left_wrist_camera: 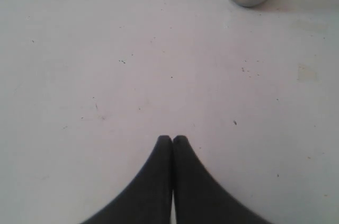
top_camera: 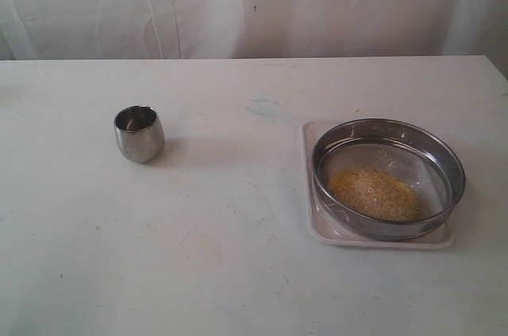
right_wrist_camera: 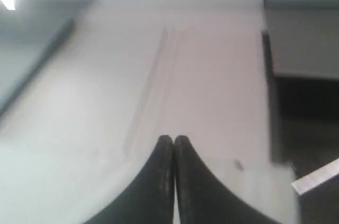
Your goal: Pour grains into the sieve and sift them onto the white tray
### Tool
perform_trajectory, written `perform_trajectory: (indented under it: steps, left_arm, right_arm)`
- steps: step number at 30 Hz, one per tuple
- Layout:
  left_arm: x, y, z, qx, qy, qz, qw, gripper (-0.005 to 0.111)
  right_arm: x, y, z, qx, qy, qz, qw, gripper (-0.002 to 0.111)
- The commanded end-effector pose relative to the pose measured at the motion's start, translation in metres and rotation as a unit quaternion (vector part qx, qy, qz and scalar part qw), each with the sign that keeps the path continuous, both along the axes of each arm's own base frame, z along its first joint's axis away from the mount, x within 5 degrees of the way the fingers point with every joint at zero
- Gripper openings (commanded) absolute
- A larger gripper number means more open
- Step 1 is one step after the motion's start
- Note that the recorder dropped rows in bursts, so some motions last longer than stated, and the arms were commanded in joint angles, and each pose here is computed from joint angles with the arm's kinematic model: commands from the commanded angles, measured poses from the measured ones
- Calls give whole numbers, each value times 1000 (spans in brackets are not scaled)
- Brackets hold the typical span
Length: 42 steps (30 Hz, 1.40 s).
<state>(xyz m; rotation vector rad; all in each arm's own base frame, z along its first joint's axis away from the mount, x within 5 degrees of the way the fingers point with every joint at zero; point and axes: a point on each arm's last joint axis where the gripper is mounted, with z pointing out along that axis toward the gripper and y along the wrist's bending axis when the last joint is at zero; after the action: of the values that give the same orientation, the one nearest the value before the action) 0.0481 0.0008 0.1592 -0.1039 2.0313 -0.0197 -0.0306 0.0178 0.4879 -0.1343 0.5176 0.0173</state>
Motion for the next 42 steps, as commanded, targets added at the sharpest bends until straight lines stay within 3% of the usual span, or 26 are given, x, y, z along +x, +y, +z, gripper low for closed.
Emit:
perform_trajectory:
  steps: [1,4,7,10,13,18,20,25,27,34,42]
  left_arm:
    - [-2,-1,-4,-3,17,-5,1000,0]
    - [-2,-1,-4,-3,17,-5,1000,0]
    - [-2,-1,-4,-3,17,-5,1000,0]
    - [-2,-1,-4,-3,17,-5,1000,0]
    - [-2,-1,-4,-3,17,-5,1000,0]
    - [-2,-1,-4,-3,17,-5,1000,0]
    - [-2,-1,-4,-3,17,-5,1000,0]
    - [-2,-1,-4,-3,17,-5,1000,0]
    - [-2,-1,-4,-3,17,-5,1000,0]
    - [-2,-1,-4,-2,17,-5,1000,0]
    - [-2,-1,-4,-2,17,-5,1000,0]
  right_arm:
    - [108,-41,-44,9,419,-232,878,0]
    - [161,-57,-95,36,609,-268,746,0]
    - [200,-62,-146,63,739,-255,620,0]
    - [224,-56,-177,92,812,-208,538,0]
    - [239,-43,-193,55,856,-137,496,0]
    - [254,-27,-206,4,878,-38,478,6]
    - [260,-26,-211,4,881,-32,473,15]
    - [277,-27,-229,7,887,-32,461,50]
    - [285,-27,-237,24,887,-28,461,58]
    - [333,-32,-251,44,862,-37,504,58]
    - [378,-37,-291,45,887,-36,459,58]
